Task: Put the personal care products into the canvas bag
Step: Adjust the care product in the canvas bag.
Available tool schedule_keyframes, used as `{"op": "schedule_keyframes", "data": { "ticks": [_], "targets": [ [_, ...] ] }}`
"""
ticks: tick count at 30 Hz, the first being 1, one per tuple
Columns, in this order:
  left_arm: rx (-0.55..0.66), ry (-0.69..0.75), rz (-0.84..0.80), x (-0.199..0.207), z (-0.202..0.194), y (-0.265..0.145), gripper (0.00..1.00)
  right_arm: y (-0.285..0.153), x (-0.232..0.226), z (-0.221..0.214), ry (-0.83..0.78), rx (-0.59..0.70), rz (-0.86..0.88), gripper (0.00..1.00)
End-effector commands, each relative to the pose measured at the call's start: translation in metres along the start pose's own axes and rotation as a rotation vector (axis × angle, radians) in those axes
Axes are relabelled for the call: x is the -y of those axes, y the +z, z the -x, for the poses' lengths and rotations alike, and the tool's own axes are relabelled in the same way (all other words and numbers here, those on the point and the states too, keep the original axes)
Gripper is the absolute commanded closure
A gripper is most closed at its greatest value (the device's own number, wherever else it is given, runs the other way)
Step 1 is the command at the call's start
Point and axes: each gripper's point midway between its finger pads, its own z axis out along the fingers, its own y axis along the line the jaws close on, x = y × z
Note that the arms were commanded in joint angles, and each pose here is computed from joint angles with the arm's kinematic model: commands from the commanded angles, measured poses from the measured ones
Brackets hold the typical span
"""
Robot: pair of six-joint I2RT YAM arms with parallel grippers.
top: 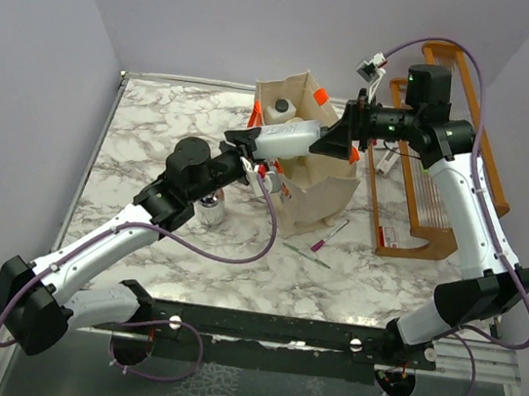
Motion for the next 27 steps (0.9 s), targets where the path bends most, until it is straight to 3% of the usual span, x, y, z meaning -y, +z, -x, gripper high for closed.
{"op": "schedule_keyframes", "data": {
  "ticks": [1, 27],
  "targets": [
    [0.202, 0.030, 0.221, -0.078, 0.066, -0.014, 1.00, -0.002, -0.014, 0.010, -0.039, 0.042, 0.061, 0.00],
    [0.216, 0.010, 0.205, -0.074, 0.067, -0.009, 1.00, 0.016, -0.019, 0.009, 0.062, 0.070, 0.162, 0.12]
  ]
}}
